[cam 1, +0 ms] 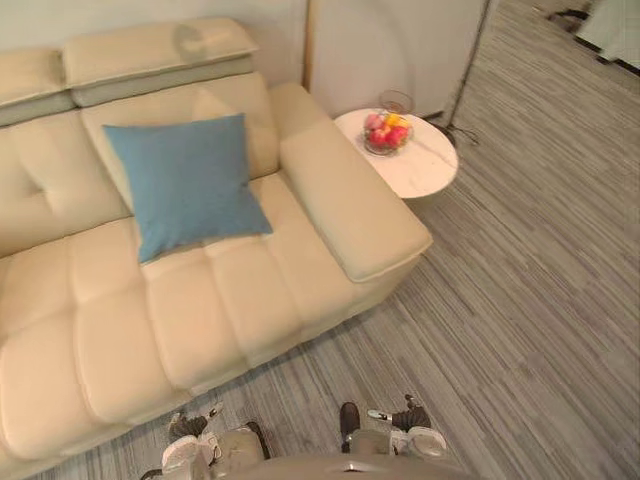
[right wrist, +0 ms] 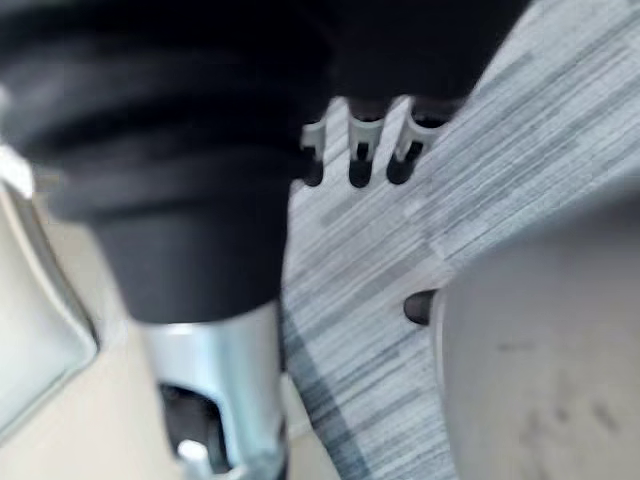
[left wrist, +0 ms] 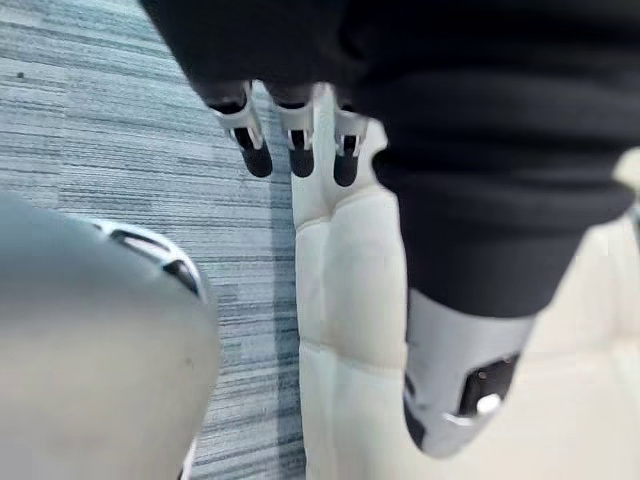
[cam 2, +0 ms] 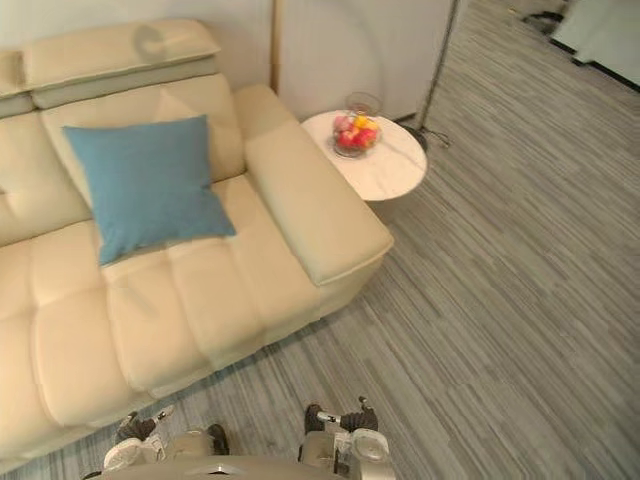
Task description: Pick up cushions and gather them together orderly.
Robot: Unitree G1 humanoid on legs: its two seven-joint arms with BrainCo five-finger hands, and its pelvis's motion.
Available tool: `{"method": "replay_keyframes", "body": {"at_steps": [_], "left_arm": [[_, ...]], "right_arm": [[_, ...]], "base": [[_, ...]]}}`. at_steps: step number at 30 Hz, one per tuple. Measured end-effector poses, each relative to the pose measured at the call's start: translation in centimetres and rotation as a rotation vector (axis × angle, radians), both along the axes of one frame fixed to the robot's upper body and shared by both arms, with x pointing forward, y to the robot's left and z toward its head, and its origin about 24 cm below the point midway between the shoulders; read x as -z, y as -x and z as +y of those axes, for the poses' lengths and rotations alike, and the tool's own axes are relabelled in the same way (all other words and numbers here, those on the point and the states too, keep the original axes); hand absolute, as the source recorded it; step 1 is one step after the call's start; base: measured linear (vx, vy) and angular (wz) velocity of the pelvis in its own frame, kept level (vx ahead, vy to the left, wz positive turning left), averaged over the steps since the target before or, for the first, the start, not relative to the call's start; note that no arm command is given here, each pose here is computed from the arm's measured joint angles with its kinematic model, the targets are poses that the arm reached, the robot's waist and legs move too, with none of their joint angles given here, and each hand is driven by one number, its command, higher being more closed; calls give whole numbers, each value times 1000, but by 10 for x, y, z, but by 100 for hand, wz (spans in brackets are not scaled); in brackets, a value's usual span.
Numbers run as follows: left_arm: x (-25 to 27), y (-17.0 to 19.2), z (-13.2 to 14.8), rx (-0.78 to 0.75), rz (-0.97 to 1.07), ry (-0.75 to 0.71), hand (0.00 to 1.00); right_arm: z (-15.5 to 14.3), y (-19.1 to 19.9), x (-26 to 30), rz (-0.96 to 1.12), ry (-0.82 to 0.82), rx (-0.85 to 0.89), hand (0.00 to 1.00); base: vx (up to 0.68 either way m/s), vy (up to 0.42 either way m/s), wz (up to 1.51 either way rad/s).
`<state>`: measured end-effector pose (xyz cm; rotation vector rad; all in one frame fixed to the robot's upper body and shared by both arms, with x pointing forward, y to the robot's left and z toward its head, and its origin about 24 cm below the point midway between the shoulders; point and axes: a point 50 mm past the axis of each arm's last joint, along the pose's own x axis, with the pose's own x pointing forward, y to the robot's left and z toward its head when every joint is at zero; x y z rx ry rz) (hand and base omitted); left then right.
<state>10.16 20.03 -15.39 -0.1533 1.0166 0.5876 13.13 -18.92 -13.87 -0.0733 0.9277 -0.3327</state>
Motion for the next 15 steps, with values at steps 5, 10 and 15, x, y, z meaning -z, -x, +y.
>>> {"method": "replay_keyframes", "body": {"at_steps": [5,10,15], "left_arm": [[-2,-9,-4,61,-22,-1,0],[-2,-12,-8,106,-17,2,0],[-1,-16,-14,142,-19,23,0]], "right_arm": [[-3,-5,-2,-9,10,-5,0],[-11,-8,0,13,14,25,0],[-18,-1,3,36,16,55,0]], "base": [[38,-109,-158],[81,-200,-150],[126,-157,-98]]}}
